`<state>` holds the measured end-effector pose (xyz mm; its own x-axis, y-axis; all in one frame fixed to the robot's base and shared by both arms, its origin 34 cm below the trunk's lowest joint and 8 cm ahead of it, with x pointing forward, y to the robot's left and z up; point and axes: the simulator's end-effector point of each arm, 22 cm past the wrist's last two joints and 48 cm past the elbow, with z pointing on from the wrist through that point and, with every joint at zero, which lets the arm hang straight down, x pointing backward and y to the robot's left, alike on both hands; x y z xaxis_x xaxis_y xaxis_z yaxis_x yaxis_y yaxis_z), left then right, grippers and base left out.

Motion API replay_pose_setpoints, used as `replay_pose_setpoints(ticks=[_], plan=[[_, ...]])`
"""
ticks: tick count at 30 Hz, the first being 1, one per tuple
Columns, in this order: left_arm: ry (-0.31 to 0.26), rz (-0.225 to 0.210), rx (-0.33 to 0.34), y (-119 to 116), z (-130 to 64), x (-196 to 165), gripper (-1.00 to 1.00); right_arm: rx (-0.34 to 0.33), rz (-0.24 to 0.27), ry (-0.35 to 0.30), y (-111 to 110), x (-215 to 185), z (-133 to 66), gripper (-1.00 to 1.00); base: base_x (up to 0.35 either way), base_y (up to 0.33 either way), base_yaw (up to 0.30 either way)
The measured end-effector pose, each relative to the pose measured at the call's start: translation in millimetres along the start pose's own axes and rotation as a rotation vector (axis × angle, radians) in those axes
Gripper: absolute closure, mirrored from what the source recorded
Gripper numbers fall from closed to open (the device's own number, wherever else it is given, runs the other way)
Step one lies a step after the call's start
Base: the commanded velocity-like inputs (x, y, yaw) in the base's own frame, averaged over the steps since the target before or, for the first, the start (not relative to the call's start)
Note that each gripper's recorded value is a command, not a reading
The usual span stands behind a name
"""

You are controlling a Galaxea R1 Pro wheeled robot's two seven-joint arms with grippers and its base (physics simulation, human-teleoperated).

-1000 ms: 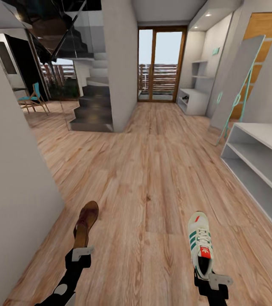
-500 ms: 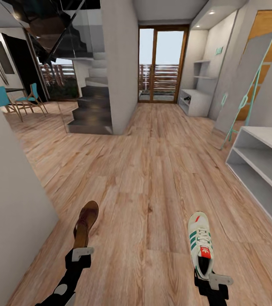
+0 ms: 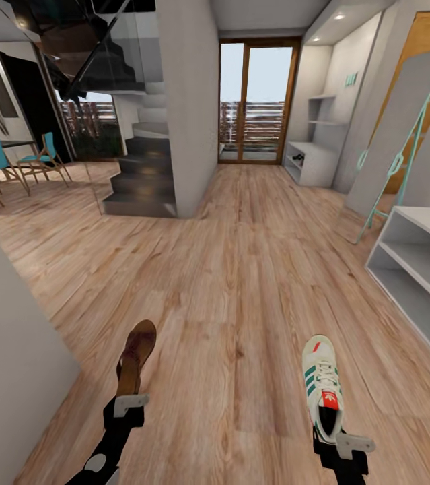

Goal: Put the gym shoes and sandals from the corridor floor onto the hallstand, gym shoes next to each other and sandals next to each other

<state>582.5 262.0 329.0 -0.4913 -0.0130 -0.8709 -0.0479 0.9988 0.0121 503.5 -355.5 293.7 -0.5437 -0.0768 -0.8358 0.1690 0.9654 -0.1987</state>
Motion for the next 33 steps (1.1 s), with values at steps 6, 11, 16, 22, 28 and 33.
replay_pose_setpoints(ticks=[6, 11, 16, 22, 28, 33], plan=[[0.0, 0.0, 0.0, -0.1, -0.1, 0.1, 1.0, 0.001, -0.002, 0.001, -0.9, 0.5, 0.0, 1.0, 0.339, 0.0, 0.0], [0.001, 0.0, 0.0, 0.0, -0.2, 0.4, 1.0, 0.001, -0.002, 0.002, -1.1, 1.0, -0.2, 1.0, 0.339, 0.0, 0.0], [0.001, 0.0, -0.001, 0.6, -0.2, 0.7, 1.0, 0.001, -0.002, 0.003, -1.2, 1.4, -0.4, 1.0, 0.339, 0.0, 0.0], [0.001, 0.001, -0.001, 1.1, -0.2, 0.7, 1.0, 0.001, -0.004, 0.003, -1.2, 1.7, -0.4, 1.0, 0.339, 0.0, 0.0], [0.002, 0.001, -0.001, 1.2, -0.4, 1.1, 1.0, 0.0, -0.004, 0.004, -1.1, 1.8, -0.5, 1.0, 0.339, 0.0, 0.0], [0.002, 0.001, -0.001, 1.2, -0.3, 0.9, 1.0, 0.001, -0.004, 0.004, -1.2, 1.9, -0.5, 1.0, 0.339, 0.0, 0.0]])
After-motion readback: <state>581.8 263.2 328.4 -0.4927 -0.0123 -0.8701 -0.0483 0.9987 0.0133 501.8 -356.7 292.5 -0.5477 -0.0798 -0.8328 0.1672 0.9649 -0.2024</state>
